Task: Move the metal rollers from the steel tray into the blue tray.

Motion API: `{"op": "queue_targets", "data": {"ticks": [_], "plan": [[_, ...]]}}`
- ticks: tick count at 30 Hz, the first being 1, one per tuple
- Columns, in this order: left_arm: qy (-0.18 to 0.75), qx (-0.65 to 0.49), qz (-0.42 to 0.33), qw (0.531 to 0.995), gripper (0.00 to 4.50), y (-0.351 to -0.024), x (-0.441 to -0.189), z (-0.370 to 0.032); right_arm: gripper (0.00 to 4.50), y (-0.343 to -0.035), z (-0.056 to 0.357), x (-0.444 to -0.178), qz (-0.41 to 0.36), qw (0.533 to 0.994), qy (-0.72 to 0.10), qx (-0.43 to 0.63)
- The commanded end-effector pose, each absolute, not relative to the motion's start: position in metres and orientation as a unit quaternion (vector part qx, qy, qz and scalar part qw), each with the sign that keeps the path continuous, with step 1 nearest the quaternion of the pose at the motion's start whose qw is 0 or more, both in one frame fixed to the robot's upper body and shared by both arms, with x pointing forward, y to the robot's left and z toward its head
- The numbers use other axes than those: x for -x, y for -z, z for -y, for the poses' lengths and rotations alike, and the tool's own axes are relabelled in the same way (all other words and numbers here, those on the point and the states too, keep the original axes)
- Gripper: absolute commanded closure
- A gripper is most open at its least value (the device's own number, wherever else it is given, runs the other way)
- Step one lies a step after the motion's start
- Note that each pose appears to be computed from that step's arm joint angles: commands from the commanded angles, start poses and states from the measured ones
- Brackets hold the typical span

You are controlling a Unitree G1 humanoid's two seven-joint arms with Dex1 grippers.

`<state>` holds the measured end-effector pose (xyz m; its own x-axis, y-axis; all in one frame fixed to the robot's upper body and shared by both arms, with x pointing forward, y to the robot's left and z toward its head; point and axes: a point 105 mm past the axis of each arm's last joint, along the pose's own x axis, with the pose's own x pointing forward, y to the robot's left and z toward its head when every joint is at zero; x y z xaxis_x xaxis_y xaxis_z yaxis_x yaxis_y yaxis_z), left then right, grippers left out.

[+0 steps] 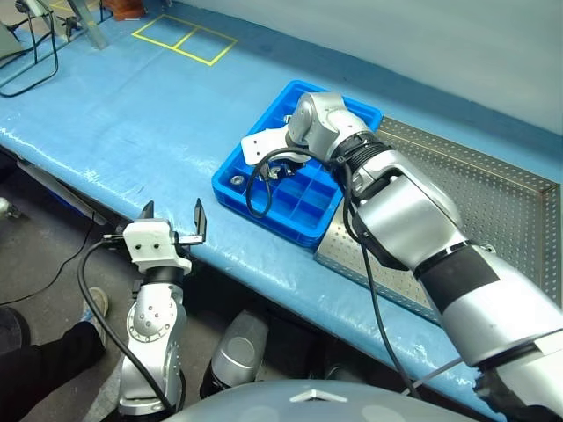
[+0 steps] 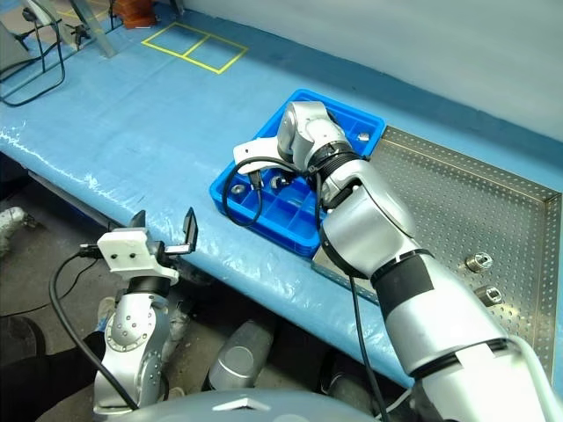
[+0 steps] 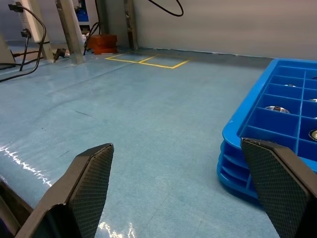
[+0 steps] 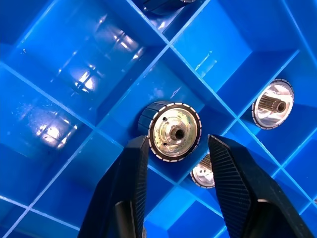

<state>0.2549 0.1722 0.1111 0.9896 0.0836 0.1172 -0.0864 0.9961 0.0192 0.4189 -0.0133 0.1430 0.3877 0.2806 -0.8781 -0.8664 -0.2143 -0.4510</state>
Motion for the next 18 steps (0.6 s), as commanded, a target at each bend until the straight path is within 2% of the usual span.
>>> {"op": "queue_targets", "data": {"ticks": [1,13,18], "plan": [[-0.04,-0.012,0.092,0.995,0.0,-0.129,-0.253,-0.17,2.49,-0.145,0.014,-0.421,-0.24,0.587,-0.488,0.601],[-0.049,-0.017,0.092,0.994,0.0,-0.129,-0.25,-0.173,2.49,-0.129,0.013,-0.413,-0.27,0.571,-0.5,0.592],[-0.051,-0.017,0.092,0.994,0.0,-0.129,-0.249,-0.173,2.49,-0.129,0.01,-0.417,-0.26,0.577,-0.48,0.608]]}}
